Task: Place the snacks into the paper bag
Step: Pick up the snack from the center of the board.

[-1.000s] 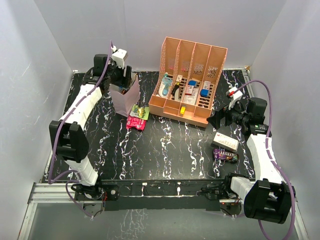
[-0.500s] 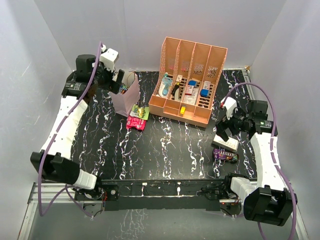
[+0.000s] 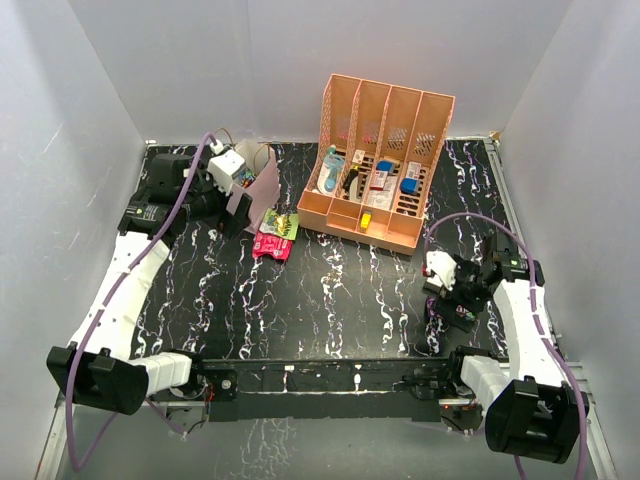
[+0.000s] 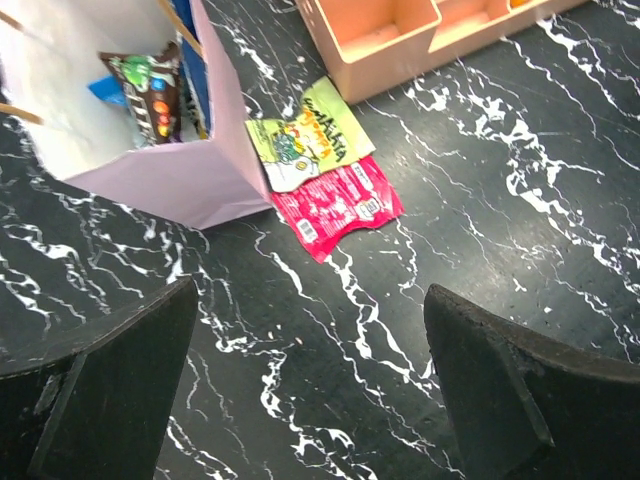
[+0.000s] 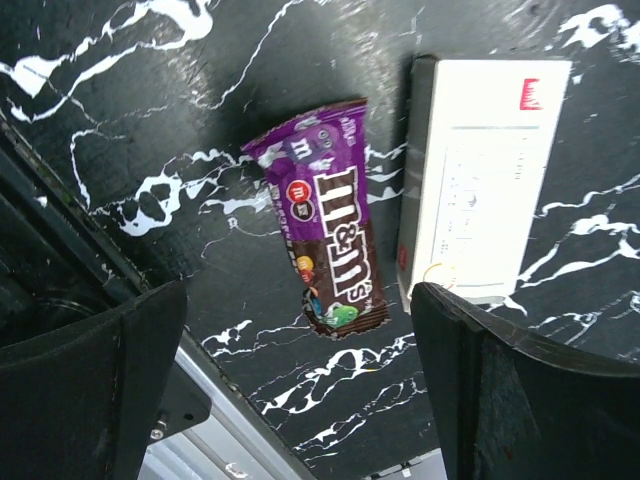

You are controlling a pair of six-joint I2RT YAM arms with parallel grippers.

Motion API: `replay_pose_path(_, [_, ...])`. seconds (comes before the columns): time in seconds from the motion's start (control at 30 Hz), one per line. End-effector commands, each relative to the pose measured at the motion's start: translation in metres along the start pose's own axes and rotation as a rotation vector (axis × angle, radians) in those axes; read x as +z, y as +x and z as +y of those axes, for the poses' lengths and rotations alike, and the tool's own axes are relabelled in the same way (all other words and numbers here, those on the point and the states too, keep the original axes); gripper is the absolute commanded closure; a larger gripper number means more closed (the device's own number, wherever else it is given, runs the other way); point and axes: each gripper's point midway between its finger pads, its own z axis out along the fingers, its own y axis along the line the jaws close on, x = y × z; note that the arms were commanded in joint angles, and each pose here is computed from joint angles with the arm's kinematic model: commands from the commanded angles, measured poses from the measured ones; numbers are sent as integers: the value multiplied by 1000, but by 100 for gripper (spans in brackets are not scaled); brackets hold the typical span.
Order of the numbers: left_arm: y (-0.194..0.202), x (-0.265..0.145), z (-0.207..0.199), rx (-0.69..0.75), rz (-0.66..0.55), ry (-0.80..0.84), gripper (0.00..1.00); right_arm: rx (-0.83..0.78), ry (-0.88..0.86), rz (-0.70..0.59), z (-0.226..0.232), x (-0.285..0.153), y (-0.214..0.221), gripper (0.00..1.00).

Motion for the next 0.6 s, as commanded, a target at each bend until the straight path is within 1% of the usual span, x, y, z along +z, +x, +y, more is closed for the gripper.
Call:
replay_pose_path(0.0, [1, 8, -12, 26, -31, 74, 5, -87, 25, 8, -10, 6, 4, 1])
replay_pose_path(0.13, [3, 16, -9, 35, -23, 71, 6, -116, 45, -8, -12, 10, 3, 4])
replay_pose_path(0.33, [6, 23, -9, 36, -25, 77, 6, -152, 53, 25, -12, 23, 16, 9])
replay_pose_path(0.57, [10, 28, -12, 46, -25, 89, 6, -133, 39, 31, -17, 36, 21, 14])
